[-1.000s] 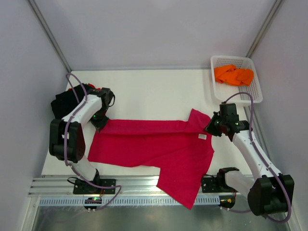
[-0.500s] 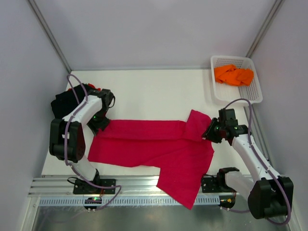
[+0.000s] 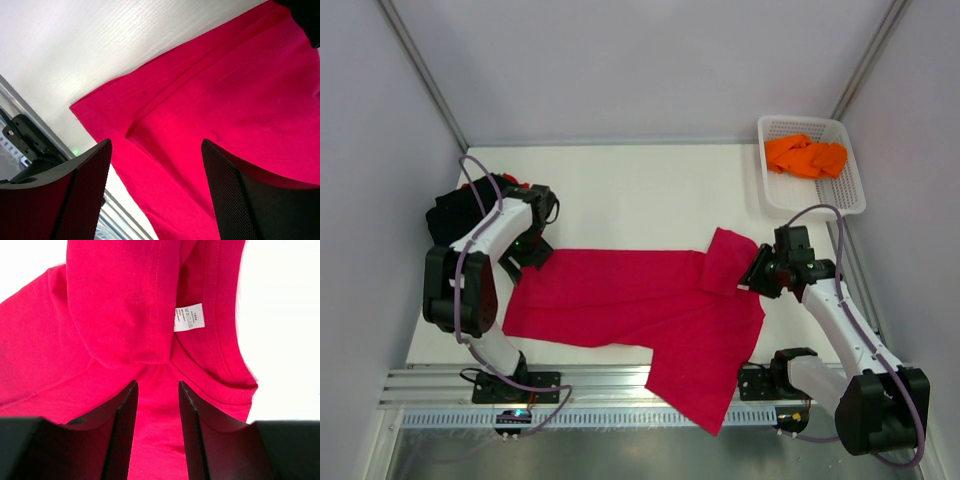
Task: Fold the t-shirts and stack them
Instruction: Fold the flattened tshirt in 1/3 of the way
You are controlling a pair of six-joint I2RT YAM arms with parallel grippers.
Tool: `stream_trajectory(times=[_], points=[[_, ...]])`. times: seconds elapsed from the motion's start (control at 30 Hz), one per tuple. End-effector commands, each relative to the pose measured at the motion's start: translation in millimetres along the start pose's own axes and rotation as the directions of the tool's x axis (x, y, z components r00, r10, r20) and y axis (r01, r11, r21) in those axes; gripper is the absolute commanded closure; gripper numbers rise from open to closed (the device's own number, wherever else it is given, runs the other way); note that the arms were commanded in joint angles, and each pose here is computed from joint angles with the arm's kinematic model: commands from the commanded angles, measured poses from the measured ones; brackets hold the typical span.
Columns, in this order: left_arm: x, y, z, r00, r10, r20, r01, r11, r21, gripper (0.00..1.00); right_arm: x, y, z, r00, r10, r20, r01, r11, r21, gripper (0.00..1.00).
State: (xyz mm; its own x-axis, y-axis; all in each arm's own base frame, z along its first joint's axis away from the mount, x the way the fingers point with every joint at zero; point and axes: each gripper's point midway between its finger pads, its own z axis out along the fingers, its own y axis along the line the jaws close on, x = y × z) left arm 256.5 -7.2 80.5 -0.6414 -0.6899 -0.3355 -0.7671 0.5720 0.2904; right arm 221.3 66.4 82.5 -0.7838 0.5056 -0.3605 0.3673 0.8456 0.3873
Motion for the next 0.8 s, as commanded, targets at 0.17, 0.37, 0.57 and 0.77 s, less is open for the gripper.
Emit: stream_trajectory(times=[0.17,0.37,0.57,0.77], points=[[10,-35,9,0.998,-0.013,-0.061,0.020,0.993,0.114,0.25,-26,15,-2,0.997,-0.011,0.071,0.013,1.000,-0.027,0.57],[21,-59,9,0.993,-0.023,-0.119,0.049,0.974,0.220,0.26,-29,22,13,0.998,0.019,0.053,-0.016,0.999,-0.050,0.57],[28,-62,12,0.992,-0.013,-0.128,0.041,0.974,0.221,0.26,-25,21,32,0.999,0.038,0.026,-0.037,0.998,-0.041,0.57],[31,-63,11,0.993,0.003,-0.121,0.024,0.975,0.221,0.26,-31,24,42,1.000,0.022,0.020,-0.021,0.999,-0.030,0.57]])
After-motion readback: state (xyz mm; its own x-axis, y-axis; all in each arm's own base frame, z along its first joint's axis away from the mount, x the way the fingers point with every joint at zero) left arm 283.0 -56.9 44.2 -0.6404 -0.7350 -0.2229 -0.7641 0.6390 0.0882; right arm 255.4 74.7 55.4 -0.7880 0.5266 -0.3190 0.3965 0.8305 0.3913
